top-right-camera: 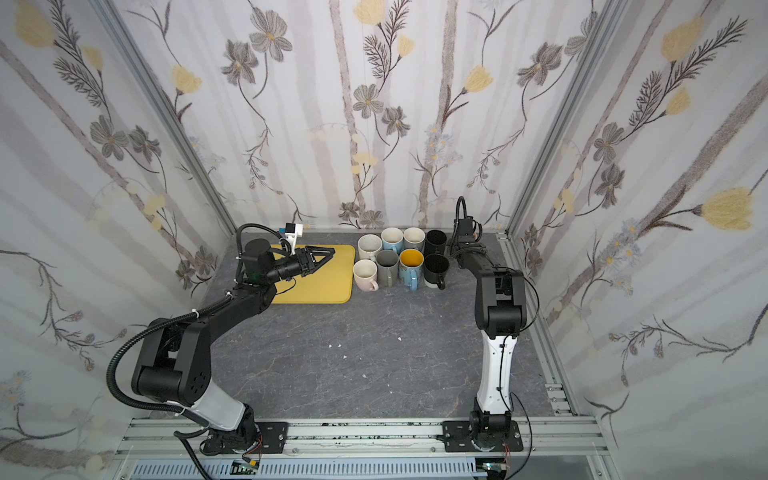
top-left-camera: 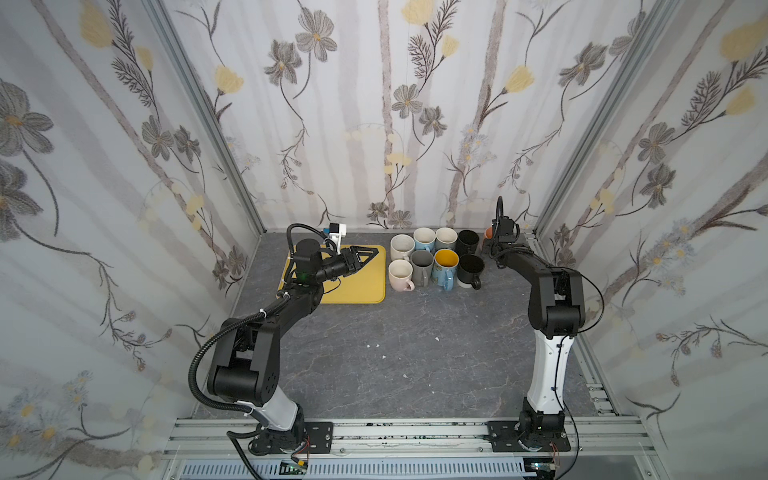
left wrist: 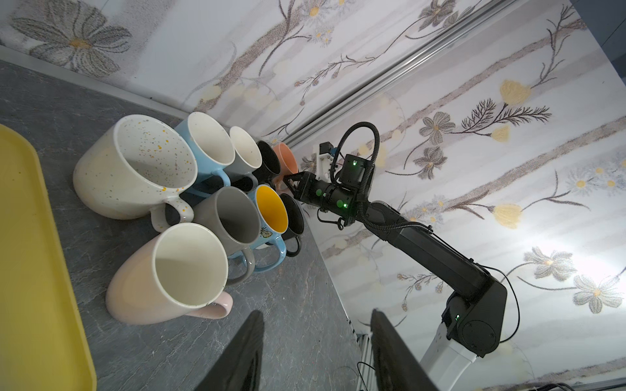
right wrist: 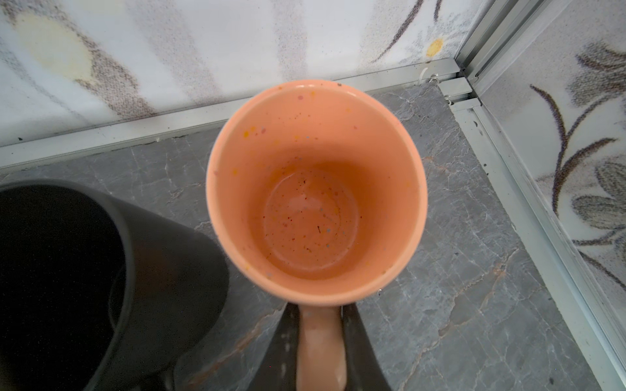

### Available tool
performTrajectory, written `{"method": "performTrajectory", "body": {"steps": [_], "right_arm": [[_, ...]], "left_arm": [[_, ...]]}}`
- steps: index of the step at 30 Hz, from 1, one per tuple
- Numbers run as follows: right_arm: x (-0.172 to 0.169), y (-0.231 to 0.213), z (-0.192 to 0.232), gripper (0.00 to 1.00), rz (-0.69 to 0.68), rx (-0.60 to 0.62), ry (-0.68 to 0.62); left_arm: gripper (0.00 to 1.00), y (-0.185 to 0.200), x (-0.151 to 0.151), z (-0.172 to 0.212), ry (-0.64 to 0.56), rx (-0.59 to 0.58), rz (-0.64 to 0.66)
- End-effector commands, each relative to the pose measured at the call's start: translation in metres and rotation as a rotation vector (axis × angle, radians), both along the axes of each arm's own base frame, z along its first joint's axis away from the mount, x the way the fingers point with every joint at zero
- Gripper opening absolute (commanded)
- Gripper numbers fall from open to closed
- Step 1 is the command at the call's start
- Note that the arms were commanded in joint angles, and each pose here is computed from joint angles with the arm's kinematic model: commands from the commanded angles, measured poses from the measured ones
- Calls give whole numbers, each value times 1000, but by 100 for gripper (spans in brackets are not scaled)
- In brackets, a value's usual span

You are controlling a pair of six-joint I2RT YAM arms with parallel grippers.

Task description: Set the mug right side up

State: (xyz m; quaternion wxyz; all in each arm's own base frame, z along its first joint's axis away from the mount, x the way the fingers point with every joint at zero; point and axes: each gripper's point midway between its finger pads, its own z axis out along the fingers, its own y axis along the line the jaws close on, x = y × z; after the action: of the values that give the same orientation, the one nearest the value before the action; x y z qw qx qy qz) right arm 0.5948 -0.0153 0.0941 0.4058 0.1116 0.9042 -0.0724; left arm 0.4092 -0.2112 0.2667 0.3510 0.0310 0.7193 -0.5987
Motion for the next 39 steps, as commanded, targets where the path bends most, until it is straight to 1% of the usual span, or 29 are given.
{"method": "performTrajectory", "body": {"steps": [1,4,8,11,14,19,24,28,32,35,37,38,39], "right_arm": [[2,3,15,30,22,-7,-20],[-2,4,25,40,28,-6,-23],[-8,4,41,44,30,-16,-34],[-17,3,55,46,30,-16,-56],[-30,7,49,46,34,5,-17],[-66,16,55,48,51,17,-59],[-103,17,69,50,66,29,-100],[-138,12,95,53,73,13,-179],[-171,4,108,58,46,-12,-256],[-194,-1,117,64,19,0,-330],[-208,-3,113,77,9,13,-365],[-213,-3,114,82,4,21,-387],[-218,-3,113,87,2,30,-410]], "left_arm": [[49,1,-3,6,-32,0,-4],[49,2,-5,9,-41,3,-1],[50,7,-9,16,-55,5,7],[50,12,-13,22,-69,21,21],[51,26,-14,27,-76,66,65],[56,72,-11,31,-75,221,239],[61,123,-21,36,-95,372,443],[70,165,-35,31,-120,493,627],[81,197,-47,28,-148,579,773],[89,214,-54,25,-172,641,853],[96,221,-59,22,-195,675,894],[99,225,-61,20,-201,687,914],[100,228,-63,16,-206,700,934]]}}
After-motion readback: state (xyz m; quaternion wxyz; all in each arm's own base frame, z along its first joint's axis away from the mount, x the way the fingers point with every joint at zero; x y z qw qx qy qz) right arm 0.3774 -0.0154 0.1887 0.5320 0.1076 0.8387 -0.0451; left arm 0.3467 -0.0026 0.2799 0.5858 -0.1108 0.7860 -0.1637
